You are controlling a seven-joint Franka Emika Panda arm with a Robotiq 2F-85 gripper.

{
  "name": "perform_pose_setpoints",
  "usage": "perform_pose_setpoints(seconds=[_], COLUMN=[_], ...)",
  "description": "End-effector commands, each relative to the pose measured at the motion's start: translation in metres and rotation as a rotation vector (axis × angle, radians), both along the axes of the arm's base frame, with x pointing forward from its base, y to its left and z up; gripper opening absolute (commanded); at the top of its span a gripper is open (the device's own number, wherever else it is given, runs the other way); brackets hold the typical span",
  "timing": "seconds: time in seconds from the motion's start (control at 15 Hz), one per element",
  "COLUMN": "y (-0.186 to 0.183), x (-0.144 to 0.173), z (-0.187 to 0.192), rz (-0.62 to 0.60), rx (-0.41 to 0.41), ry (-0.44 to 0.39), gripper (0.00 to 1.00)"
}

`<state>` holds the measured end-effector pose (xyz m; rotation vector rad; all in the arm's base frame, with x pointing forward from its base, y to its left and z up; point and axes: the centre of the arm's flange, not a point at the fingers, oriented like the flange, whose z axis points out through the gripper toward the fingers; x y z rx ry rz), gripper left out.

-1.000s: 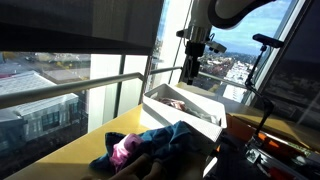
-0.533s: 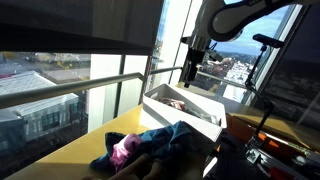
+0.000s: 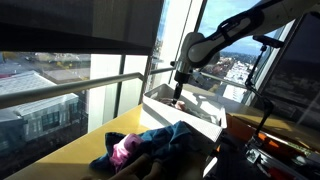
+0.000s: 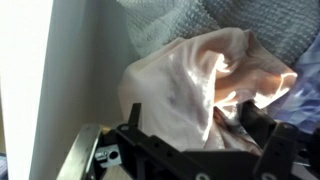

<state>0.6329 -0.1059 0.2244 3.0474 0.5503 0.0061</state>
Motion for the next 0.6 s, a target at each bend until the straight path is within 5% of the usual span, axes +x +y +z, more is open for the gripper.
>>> perform_pose_setpoints(seconds=[0.0, 0.27, 0.33, 0.53], y=[0.006, 0.029, 0.028, -0.001], x=[0.016, -0.021, -0.025, -0.037], z=[-0.050, -0.109, -0.120, -0.127], rz=[-0.033, -0.040, -0.051, -0.093], rx=[0.065, 0.101, 0.099, 0.093], ry=[0.070, 0.226, 0.249, 0.276], gripper=[1.00, 1.00, 0.75, 0.59])
